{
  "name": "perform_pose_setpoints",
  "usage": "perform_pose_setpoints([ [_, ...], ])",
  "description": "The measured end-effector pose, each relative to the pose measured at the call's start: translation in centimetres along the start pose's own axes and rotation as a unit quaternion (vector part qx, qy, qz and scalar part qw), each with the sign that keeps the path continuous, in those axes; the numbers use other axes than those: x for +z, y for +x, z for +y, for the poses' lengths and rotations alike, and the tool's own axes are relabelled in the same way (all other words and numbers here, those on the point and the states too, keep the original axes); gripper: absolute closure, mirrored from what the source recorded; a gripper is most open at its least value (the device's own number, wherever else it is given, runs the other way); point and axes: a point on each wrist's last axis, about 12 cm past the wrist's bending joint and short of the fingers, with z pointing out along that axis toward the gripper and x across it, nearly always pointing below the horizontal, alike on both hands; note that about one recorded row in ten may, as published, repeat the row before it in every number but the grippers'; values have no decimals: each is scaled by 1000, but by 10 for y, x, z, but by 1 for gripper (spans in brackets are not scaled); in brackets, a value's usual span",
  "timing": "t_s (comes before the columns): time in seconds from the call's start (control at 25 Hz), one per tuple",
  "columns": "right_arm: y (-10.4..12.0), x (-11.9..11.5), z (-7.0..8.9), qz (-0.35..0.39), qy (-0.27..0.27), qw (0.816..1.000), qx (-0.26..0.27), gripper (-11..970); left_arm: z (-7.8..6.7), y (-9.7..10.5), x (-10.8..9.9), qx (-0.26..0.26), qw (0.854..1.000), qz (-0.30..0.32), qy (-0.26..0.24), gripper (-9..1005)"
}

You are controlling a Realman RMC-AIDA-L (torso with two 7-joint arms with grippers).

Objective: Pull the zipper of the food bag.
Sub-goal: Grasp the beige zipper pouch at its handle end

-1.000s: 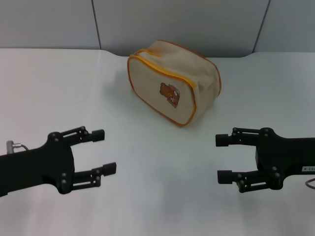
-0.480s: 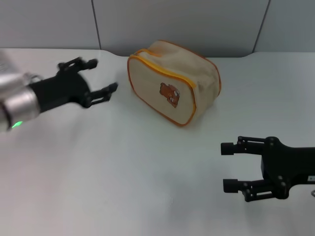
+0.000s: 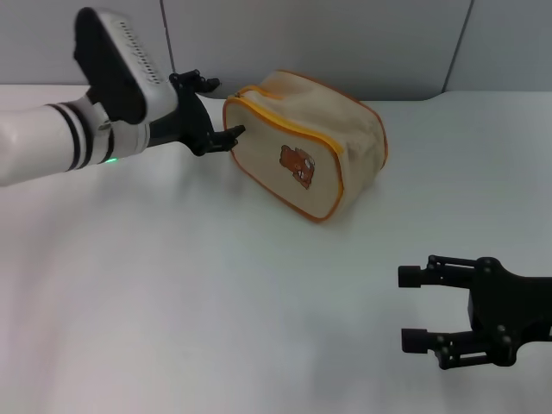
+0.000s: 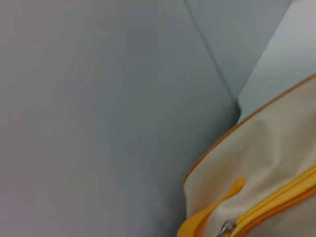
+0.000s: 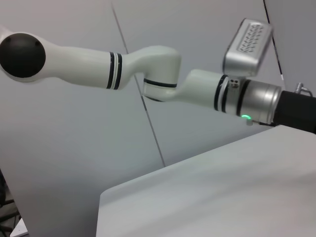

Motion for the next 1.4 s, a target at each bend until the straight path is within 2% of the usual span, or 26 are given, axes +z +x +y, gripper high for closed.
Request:
perform_pose_setpoints([
  [0.16, 1, 0, 1, 1, -2, 1000, 2, 119, 3, -2, 8, 19, 999, 27, -12, 208],
  [0.4, 2, 4, 2, -1, -6, 1000, 3, 119, 2, -8, 15, 46, 998, 37, -1, 208],
  [0.56, 1, 4, 2, -1, -6, 1000, 2, 118, -14, -7, 17, 70, 996, 42, 43, 209],
  [0.64, 0, 3, 1, -1, -5, 1000, 1, 118, -30, 1, 10, 67, 993, 41, 84, 209],
  [0.88, -3, 3, -1, 2, -9, 1000, -3, 118, -47, 8, -5, 47, 991, 34, 119, 208],
  [1.0, -4, 3, -1, 1, -8, 1000, -4, 118, -66, 10, -25, 4, 991, 2, 131, 208],
  [1.12, -5, 2, -1, -1, -6, 1000, -4, 118, -66, 10, -25, 4, 991, 2, 131, 208],
  [1.16, -5, 2, -1, -2, -6, 1000, -5, 118, -78, 16, -32, -102, 989, -43, 102, 208],
  [1.2, -5, 2, -1, -2, -7, 1000, -5, 118, -79, 17, -31, -137, 985, -54, 87, 208],
  [1.24, -5, 2, -1, -2, -7, 1000, -5, 118, -79, 17, -31, -137, 985, -54, 87, 208],
  [1.28, -5, 2, -1, -2, -7, 1000, -5, 118, -77, 19, -28, -191, 978, -71, 52, 207],
  [1.32, -5, 2, -1, -3, -7, 1000, -6, 118, -77, 19, -28, -191, 978, -71, 52, 207],
  [1.36, -5, 2, -1, -3, -7, 1000, -6, 118, -76, 20, -25, -226, 970, -82, 27, 207],
  [1.4, -5, 2, -1, -3, -7, 1000, -6, 118, -76, 20, -25, -226, 970, -82, 27, 207],
])
